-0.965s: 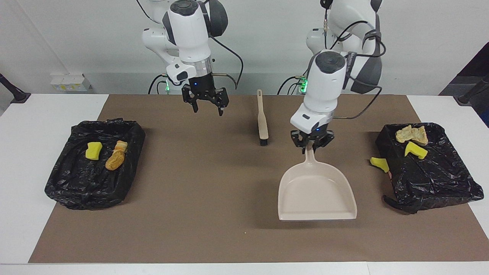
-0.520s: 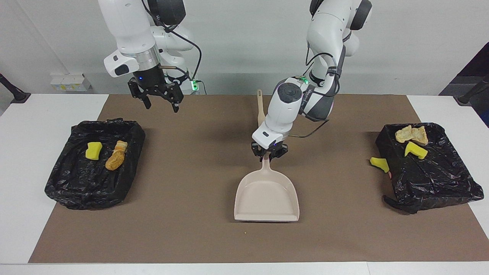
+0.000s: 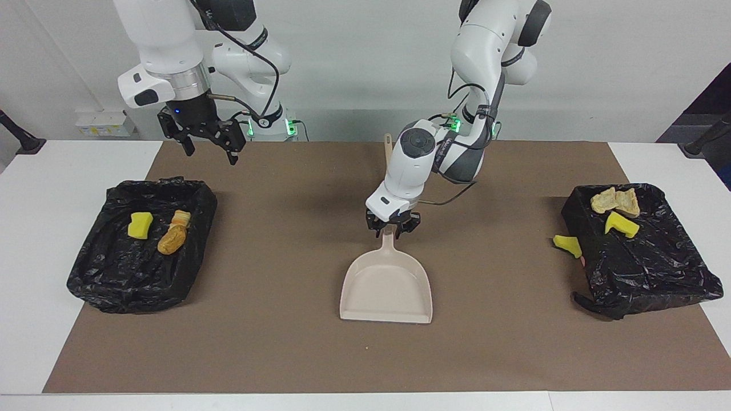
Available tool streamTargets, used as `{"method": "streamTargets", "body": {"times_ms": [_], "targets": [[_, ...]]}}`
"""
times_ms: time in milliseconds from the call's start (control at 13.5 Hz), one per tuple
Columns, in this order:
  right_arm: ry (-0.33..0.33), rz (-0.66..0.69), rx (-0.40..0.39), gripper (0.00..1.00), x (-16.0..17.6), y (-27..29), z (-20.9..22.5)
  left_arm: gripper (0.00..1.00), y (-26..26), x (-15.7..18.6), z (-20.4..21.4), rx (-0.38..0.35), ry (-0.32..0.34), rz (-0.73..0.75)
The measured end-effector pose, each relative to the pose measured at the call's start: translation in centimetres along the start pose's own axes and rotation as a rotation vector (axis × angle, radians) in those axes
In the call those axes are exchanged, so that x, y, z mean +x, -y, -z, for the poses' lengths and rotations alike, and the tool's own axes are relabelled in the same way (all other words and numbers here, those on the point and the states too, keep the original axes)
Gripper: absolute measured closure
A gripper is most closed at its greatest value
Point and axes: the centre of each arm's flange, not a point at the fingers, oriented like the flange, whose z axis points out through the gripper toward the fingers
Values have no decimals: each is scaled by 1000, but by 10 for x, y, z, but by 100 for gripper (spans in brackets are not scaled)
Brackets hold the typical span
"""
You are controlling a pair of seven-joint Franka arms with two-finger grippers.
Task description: Sweep and dump trash in bin
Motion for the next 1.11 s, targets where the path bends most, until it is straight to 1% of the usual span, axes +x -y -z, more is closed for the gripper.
{"method": "streamTargets", "body": {"times_ms": [74, 148, 223, 371, 445, 594, 817, 965, 1114], "targets": [[12, -4, -4, 0, -2, -3, 1, 15, 11, 6, 16, 3, -13, 18], [26, -5, -6, 0, -4, -4, 1, 2, 27, 13, 36, 8, -26, 44], [47, -4, -8, 0, -7, -4, -1, 0, 46, 21, 59, 10, -42, 68], [86, -4, -13, 0, -15, -6, -2, 0, 92, 33, 103, 17, -64, 75], [93, -3, -12, 0, -20, -7, -2, 0, 120, 36, 124, 28, -59, 61], [101, -3, 0, 0, -29, -8, -1, 0, 173, 34, 163, 52, -26, 24], [96, -3, 5, 0, -32, -9, 0, 0, 227, 27, 197, 68, 3, -24], [97, -4, 5, 0, -32, -11, -4, 0, 256, 23, 211, 74, 24, -46], [86, 7, 10, 0, -29, -14, -6, 0, 276, 16, 231, 76, 26, -62]]}}
